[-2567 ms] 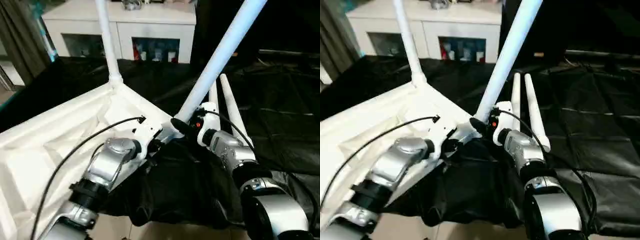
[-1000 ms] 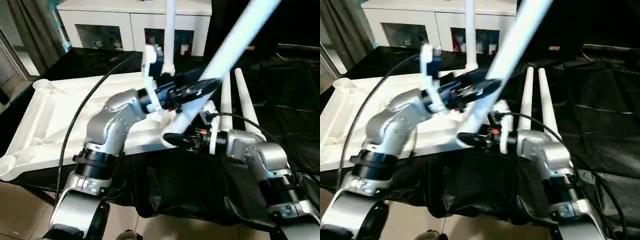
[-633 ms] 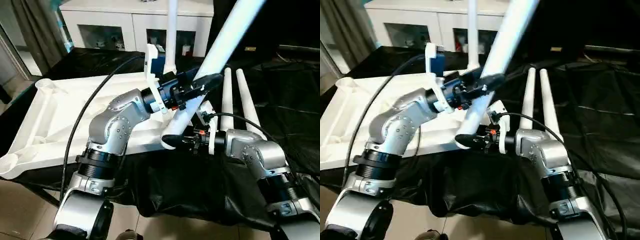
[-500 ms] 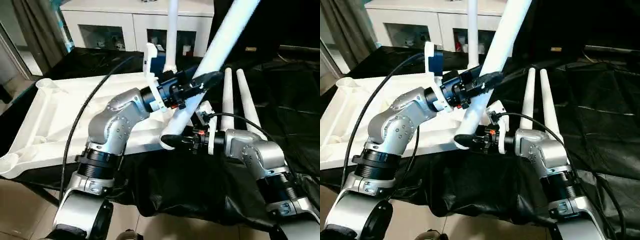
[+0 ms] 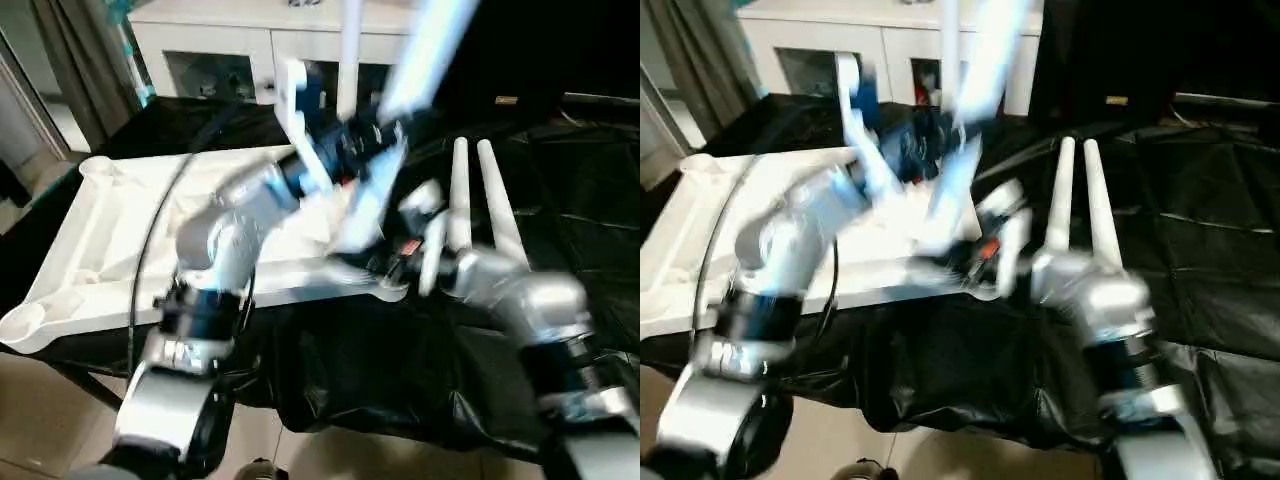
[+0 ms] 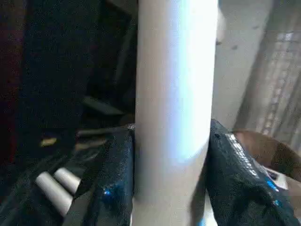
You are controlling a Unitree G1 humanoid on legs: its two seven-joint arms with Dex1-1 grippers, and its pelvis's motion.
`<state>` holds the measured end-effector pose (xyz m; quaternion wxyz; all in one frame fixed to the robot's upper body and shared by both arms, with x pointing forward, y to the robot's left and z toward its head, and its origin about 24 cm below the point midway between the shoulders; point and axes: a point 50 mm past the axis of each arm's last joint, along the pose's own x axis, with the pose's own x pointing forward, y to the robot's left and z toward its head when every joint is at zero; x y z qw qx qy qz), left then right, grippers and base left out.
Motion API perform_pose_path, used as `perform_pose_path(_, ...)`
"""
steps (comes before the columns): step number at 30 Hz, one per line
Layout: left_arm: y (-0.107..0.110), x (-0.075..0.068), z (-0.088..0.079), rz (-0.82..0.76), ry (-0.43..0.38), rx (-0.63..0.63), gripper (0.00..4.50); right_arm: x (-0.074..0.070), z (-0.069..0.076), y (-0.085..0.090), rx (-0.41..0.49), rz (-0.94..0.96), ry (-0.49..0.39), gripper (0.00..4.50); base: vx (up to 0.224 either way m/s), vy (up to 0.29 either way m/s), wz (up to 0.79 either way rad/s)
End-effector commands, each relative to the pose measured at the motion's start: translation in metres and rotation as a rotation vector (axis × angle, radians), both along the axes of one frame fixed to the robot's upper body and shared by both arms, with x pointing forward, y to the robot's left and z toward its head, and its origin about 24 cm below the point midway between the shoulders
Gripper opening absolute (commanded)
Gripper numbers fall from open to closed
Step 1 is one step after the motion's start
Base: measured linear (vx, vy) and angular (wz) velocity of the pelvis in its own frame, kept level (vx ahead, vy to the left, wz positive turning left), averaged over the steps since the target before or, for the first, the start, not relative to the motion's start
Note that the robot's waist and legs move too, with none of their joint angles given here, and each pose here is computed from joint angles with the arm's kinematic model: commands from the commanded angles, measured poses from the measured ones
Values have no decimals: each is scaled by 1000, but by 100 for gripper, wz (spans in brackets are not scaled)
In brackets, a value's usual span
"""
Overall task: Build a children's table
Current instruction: Insert table leg to table base
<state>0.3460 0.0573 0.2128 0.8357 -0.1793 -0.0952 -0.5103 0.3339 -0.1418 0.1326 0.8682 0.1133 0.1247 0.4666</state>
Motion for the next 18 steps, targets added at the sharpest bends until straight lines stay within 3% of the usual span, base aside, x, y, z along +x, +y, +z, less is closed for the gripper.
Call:
perform_pose_path(1, 2, 8, -3, 69, 56, 47, 182, 4, 17, -3, 86, -22, -2, 394, 0, 0, 0)
perform_pose_path(4, 3, 11, -3, 111, 75, 64, 179, 4, 22, -3, 110, -5, 2, 395, 0, 0, 0)
perform_pose_path(10, 4, 15, 1, 189, 165, 111, 176, -2, 30, 8, 44, 87, -8, 395, 0, 0, 0)
perform_pose_path(18, 10, 22, 4, 241, 269, 93, 175, -5, 26, 6, -56, 96, 28, 395, 0, 0, 0)
